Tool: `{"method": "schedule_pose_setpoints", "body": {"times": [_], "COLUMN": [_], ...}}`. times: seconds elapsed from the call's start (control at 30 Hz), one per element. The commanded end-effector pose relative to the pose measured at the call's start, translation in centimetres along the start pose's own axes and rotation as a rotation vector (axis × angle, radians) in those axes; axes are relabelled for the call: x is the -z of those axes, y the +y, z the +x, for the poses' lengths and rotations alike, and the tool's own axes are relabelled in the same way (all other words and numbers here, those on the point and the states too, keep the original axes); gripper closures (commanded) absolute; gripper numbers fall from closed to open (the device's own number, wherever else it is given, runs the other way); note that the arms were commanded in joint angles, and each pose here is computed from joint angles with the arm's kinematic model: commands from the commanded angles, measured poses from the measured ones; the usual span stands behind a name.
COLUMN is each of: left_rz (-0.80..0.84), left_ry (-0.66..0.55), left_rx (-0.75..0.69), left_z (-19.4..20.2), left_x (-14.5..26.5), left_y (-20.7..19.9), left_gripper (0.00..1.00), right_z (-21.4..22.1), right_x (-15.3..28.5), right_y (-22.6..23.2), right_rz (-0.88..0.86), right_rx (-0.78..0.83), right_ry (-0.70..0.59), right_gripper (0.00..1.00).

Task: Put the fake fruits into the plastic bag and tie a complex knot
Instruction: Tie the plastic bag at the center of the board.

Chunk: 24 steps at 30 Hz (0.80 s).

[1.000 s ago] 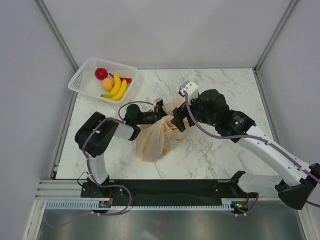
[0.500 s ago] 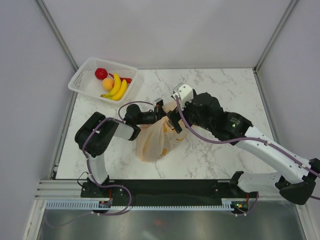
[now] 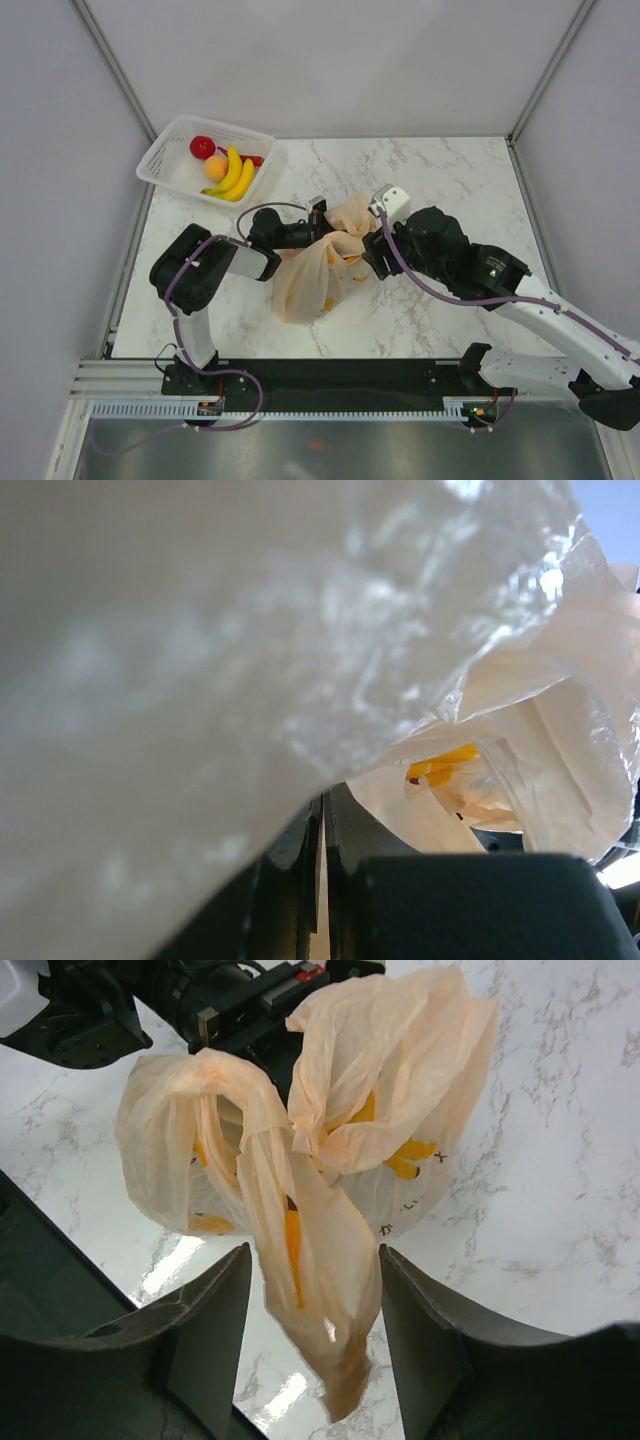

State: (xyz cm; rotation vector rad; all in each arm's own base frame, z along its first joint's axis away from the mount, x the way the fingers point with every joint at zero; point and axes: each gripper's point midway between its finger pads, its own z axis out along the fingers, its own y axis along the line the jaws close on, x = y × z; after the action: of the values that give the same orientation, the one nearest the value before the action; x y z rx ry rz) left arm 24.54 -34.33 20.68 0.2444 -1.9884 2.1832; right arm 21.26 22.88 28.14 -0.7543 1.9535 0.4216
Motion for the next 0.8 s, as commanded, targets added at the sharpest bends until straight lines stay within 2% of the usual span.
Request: {"method": "schedule_pose_setpoints", "body": {"times": [0.0,0.03,0.13,0.17,0.23,0.3,0.67,0.77], "left_rz": [0.162,0.162,0.163,0.163,0.165,0.167,0.171,0.172], "left_ry": [0.081,0.081,0.078,0.082,0.082,0.085,0.101,0.105], "left_rx": [-0.325,-0.324,-0.324,-0.325,-0.326,-0.331,-0.340,-0.344], "left_z": [3.0,3.0,3.0,3.1,3.2,3.3,3.8,3.9], "left_x": [0.4,0.4,0.4,0.4,0.4,0.5,0.5,0.6], "left_y": [-4.0,-4.0,-4.1,-4.1,-4.2,-4.4,-5.0,-5.1], "left_gripper": [0.92,0.92,0.92,0.92,0.92,0.92,0.92,0.92], "right_z": [1.0,1.2,1.4,1.2,1.2,1.2,1.6,0.4], "right_x": [0.4,0.3,-0.2,-0.4,-1.0,-1.6,-4.5,-4.3], "right_y": [-0.1,-0.4,-1.0,-1.1,-1.4,-1.9,-2.2,-1.8], "right_rz": [0.008,0.020,0.048,0.045,0.055,0.062,-0.001,-0.026], "right_rx": [-0.044,-0.050,-0.056,-0.059,-0.067,-0.081,-0.148,-0.152], "right_ry": [0.017,0.019,0.027,0.017,0.018,0.019,0.029,-0.008], "right_gripper": [0.40,0.53,0.73,0.85,0.97,1.00,1.00,1.00]}}
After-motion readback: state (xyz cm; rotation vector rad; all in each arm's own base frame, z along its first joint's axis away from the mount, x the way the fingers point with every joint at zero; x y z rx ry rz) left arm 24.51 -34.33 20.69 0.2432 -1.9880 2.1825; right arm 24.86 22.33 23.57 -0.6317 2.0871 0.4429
